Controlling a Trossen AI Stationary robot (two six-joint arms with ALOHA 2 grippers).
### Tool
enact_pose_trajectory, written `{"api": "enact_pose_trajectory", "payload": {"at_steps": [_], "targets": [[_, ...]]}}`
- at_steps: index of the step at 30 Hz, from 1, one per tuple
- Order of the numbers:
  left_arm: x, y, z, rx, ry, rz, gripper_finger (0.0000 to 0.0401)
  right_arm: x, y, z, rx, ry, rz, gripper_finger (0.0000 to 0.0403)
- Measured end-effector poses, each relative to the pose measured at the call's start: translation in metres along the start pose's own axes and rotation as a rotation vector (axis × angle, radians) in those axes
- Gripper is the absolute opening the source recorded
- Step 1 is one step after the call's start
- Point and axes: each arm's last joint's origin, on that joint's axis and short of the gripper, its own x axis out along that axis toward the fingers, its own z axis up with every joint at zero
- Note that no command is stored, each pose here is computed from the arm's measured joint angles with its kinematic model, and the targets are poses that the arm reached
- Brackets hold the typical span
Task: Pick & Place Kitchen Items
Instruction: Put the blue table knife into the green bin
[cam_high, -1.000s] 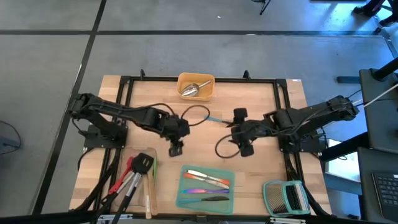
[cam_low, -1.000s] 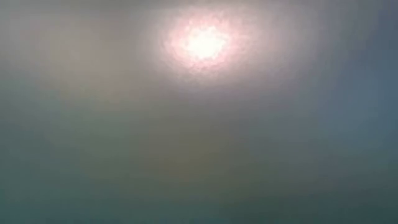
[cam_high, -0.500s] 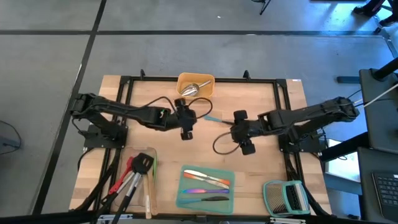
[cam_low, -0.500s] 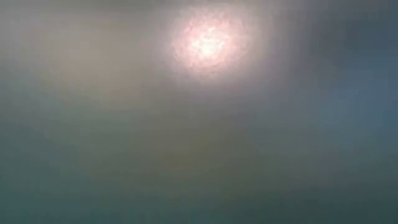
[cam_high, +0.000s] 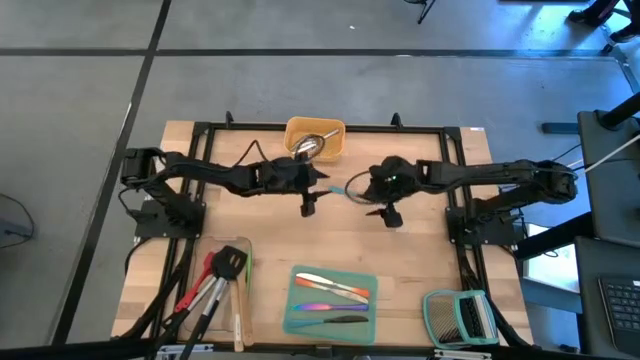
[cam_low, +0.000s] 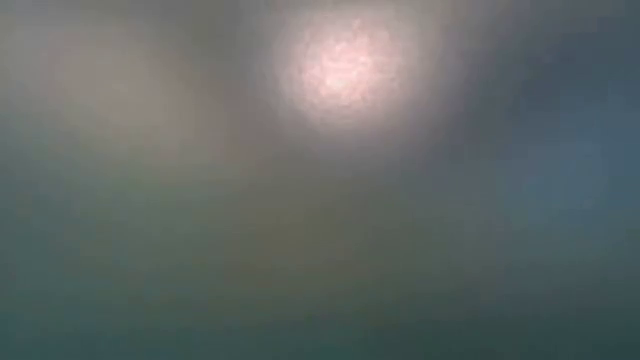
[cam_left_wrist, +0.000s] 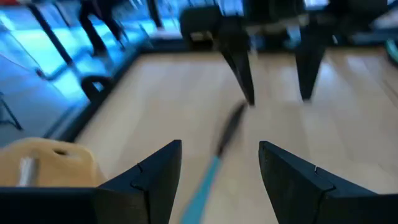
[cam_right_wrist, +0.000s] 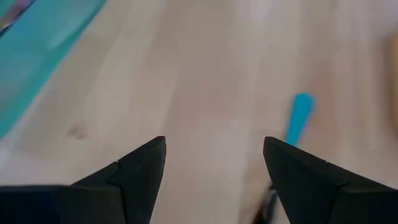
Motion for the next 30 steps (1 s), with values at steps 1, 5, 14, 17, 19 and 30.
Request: {"api": "enact_pose_trajectory", "payload": {"at_steps": [1, 5, 14, 17, 19, 30], "targets": [[0.003, 0.003, -0.002, -0.010, -0.036, 0.015, 0.0210, 0.000, -0.003, -0.004, 0.000, -0.027, -0.010, 0.0272], [0.024, 0.013, -0.016, -0.084, -0.112, 0.044, 0.0210, 0.005, -0.012, -0.018, 0.007, -0.158, 0.006, 0.0272], [0.066, 0.026, -0.060, -0.019, -0.102, -0.051, 0.0210, 0.007, -0.025, -0.048, 0.235, -0.367, -0.273, 0.0272], [0.070, 0.034, -0.066, 0.077, -0.062, 0.105, 0.0210, 0.006, -0.029, -0.053, 0.376, -0.348, -0.499, 0.0272], [0.071, 0.036, -0.067, 0.079, -0.041, 0.194, 0.0210, 0.005, -0.031, -0.053, 0.400, -0.338, -0.589, 0.0272], [0.070, 0.031, -0.056, 0.153, -0.172, 0.038, 0.0210, 0.019, -0.028, -0.061, 0.298, -0.250, -0.461, 0.0272]]}}
